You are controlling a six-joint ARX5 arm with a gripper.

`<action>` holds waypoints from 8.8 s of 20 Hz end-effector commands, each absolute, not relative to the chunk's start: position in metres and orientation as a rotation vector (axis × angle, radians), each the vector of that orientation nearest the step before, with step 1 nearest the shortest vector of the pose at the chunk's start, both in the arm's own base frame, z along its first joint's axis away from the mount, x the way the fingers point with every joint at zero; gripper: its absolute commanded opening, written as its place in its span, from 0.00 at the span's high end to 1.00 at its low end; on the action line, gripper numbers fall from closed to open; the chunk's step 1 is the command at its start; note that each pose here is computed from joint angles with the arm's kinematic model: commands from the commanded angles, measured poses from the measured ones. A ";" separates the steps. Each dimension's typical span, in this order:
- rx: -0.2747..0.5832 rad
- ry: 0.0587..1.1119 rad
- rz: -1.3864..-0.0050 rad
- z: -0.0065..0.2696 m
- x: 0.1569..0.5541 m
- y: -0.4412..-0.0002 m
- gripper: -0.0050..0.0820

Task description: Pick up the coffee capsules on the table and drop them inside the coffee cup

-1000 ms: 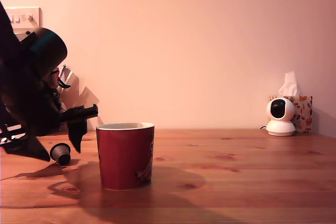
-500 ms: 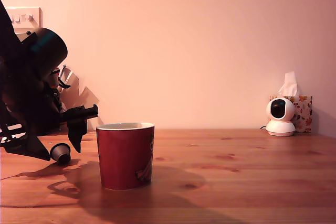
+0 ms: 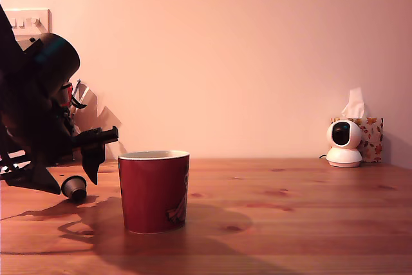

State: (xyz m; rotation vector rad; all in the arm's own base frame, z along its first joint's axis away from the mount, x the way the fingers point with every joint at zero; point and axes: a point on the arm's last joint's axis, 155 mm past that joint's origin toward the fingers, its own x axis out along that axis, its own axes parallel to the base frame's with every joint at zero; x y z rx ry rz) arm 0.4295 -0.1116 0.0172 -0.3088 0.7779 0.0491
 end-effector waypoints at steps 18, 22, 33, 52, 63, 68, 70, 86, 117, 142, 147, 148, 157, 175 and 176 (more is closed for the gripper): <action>-0.296 0.825 0.051 -0.003 0.426 -0.111 0.68; -0.299 0.826 0.044 -0.002 0.426 -0.113 0.72; -0.243 0.841 -0.036 0.004 0.422 -0.121 0.74; 0.088 0.795 -0.221 0.053 0.406 -0.122 0.74; 0.232 0.772 -0.432 0.077 0.380 -0.152 0.74; 0.305 0.755 -0.520 0.079 0.369 -0.170 0.74; 0.326 0.756 -0.542 0.079 0.365 -0.176 0.74; 0.354 0.742 -0.680 0.079 0.342 -0.214 0.74; 0.304 0.703 -0.841 0.123 0.300 -0.237 0.74; 0.333 0.740 -0.941 0.092 0.289 -0.271 0.74; 0.333 0.741 -0.941 0.092 0.289 -0.271 0.74; 0.333 0.741 -0.941 0.092 0.289 -0.271 0.74; 0.333 0.743 -0.940 0.091 0.289 -0.271 0.56; 0.323 0.725 -0.925 0.116 0.279 -0.261 0.71; 0.307 0.732 -0.917 0.120 0.276 -0.259 0.83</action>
